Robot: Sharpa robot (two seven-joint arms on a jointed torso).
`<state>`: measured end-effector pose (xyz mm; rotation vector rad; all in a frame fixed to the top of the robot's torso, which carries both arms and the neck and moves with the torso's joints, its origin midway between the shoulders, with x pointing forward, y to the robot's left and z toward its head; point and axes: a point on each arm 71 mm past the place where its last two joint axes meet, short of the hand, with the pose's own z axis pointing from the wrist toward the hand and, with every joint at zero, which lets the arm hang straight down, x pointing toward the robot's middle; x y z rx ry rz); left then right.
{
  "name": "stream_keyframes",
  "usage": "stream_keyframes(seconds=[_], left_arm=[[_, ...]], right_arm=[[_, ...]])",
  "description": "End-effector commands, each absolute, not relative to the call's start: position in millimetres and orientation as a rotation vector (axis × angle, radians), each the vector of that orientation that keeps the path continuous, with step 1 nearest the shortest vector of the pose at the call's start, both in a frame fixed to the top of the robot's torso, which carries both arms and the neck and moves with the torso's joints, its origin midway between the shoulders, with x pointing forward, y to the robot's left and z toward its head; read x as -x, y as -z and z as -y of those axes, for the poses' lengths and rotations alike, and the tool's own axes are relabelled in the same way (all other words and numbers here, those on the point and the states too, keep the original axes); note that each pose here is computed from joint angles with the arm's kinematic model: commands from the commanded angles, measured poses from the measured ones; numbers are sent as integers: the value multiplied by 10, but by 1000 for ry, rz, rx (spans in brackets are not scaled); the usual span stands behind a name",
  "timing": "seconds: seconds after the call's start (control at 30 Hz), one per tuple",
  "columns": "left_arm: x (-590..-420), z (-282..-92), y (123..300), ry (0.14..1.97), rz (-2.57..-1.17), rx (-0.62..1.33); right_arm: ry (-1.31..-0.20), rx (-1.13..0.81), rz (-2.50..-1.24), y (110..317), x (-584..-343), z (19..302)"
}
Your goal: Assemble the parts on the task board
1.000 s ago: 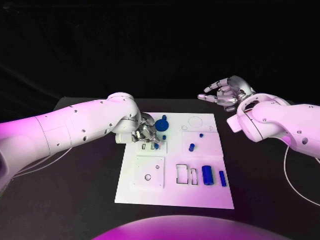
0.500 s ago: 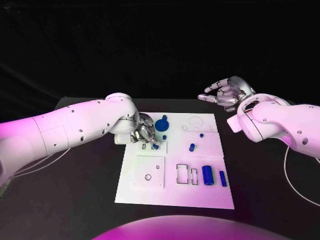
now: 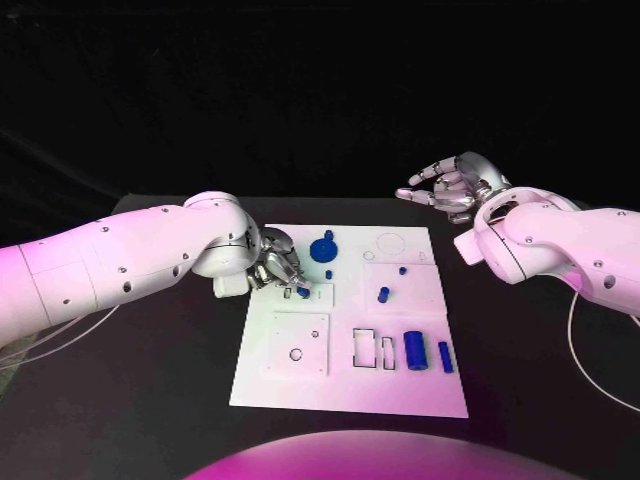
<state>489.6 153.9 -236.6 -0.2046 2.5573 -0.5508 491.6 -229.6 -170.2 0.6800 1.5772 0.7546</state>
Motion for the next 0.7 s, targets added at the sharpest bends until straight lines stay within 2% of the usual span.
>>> stream_keyframes(seconds=[0.03,0.7], left_arm=[[-4871,-1539,2354,589,-2472,274],[-4722,-1501,2522,530,-2276,197]], right_arm=[[-759,-672,-1585,1707,-4911,2294],[-758,-673,-1588,1721,-4906,2307]])
